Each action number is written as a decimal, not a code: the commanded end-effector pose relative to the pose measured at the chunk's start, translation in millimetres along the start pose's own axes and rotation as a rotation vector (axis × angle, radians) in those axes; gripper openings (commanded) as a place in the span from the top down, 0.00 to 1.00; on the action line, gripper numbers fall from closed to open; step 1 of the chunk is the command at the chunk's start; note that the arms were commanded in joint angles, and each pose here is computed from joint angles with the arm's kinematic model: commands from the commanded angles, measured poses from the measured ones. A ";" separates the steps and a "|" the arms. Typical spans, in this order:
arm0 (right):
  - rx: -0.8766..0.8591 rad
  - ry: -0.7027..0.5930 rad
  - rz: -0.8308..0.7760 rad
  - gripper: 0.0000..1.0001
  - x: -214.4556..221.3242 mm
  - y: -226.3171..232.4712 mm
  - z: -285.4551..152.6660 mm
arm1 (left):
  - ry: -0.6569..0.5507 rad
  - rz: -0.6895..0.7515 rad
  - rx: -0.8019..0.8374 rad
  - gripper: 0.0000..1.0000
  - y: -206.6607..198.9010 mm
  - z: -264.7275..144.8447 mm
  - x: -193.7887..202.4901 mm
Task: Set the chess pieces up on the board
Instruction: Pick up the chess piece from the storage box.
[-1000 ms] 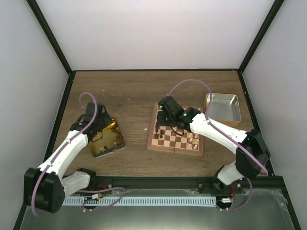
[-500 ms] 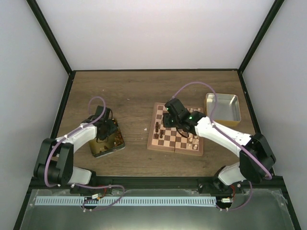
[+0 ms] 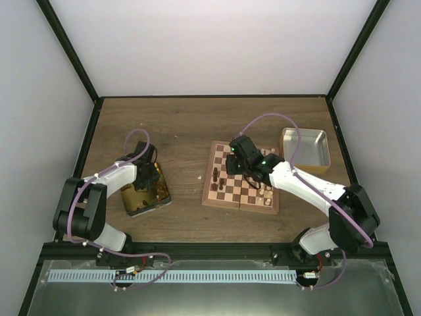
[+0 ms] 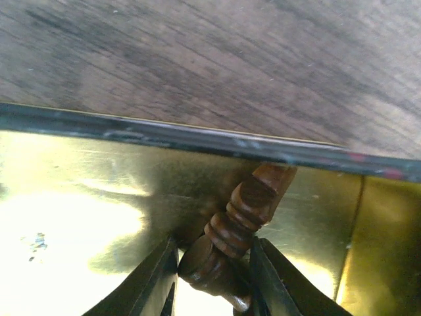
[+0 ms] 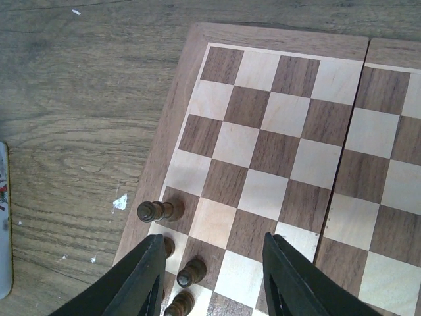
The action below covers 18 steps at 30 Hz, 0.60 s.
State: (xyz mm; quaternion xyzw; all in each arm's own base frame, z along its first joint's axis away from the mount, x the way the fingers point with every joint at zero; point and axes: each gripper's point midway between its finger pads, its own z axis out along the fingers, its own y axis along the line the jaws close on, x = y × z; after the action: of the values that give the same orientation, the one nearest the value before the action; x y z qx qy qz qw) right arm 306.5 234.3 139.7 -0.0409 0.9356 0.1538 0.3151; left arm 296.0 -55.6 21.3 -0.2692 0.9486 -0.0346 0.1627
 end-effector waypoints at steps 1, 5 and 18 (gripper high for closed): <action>-0.004 -0.046 -0.001 0.57 -10.1 -1.2 -4.7 | 0.018 0.043 -0.097 0.69 20.9 -3.6 5.4; -0.008 -0.049 -0.003 0.57 -9.4 -1.3 -4.9 | 0.015 0.051 -0.067 0.69 16.8 -6.9 5.5; -0.086 -0.053 -0.017 0.57 -10.4 11.1 -13.7 | 0.024 0.086 -0.020 0.85 8.0 -4.1 6.6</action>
State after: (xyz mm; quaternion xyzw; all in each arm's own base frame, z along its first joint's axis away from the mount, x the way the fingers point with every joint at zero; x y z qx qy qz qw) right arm 304.7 234.7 143.5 -0.0477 0.9306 0.1635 0.3239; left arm 287.9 -50.7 19.3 -0.2335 0.9608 -0.0121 0.1488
